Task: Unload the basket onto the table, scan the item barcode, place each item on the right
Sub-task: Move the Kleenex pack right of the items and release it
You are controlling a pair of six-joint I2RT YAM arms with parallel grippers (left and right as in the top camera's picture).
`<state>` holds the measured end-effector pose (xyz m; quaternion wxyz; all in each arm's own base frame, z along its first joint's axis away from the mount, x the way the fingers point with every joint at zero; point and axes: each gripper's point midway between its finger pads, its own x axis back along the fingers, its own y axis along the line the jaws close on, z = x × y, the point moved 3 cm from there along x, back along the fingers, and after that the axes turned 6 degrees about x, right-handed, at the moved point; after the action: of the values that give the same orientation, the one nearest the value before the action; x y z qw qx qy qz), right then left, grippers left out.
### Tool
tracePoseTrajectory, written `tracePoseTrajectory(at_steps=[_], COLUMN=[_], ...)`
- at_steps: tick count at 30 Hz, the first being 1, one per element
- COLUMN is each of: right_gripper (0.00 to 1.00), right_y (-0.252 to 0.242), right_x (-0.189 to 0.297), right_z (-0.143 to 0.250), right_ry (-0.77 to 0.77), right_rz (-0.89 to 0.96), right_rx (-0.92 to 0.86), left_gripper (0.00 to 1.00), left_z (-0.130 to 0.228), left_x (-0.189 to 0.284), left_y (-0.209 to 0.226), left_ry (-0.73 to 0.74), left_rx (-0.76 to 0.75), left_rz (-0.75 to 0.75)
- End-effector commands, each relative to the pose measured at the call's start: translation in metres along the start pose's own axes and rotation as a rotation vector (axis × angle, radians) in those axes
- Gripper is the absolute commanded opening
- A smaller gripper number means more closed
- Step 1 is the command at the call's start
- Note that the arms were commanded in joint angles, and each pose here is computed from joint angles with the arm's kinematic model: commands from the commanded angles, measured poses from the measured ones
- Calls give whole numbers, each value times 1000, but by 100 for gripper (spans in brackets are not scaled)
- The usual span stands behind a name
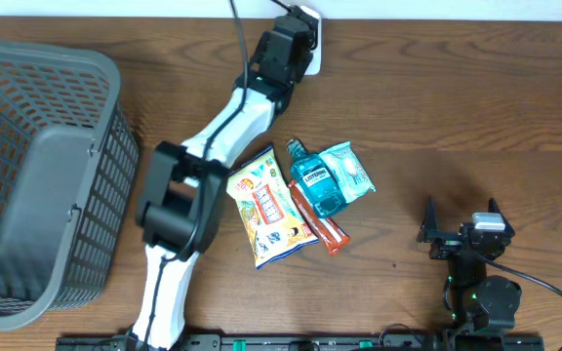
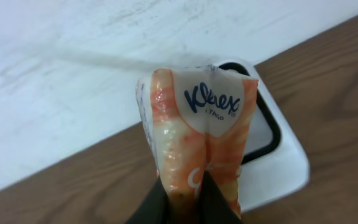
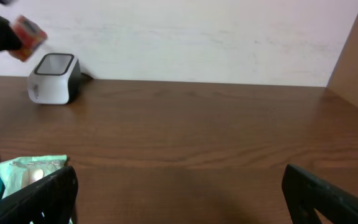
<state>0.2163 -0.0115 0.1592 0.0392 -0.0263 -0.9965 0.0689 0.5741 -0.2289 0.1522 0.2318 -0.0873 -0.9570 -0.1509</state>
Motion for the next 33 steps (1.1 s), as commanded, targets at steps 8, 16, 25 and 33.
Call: tracePoseTrajectory(at_steps=[8,16,25,33], right_gripper=[99,99,99,99], right_y=[3,3,3,3], right_x=[0,0,0,0], right_z=[0,0,0,0], right_ry=[-3,-3,-3,-3], right_rz=[-13,-13,-13,-13], right_rx=[8,9,8,8], left_gripper=[8,8,8,8], left_z=[3,-1,9,33], left_x=[-30,-30,-10,27], left_y=[3,0,-66,-166], left_ry=[-39,-62,-6,149], left_rx=[-226,-221,3,214], left_rz=[-119,-121,2,309])
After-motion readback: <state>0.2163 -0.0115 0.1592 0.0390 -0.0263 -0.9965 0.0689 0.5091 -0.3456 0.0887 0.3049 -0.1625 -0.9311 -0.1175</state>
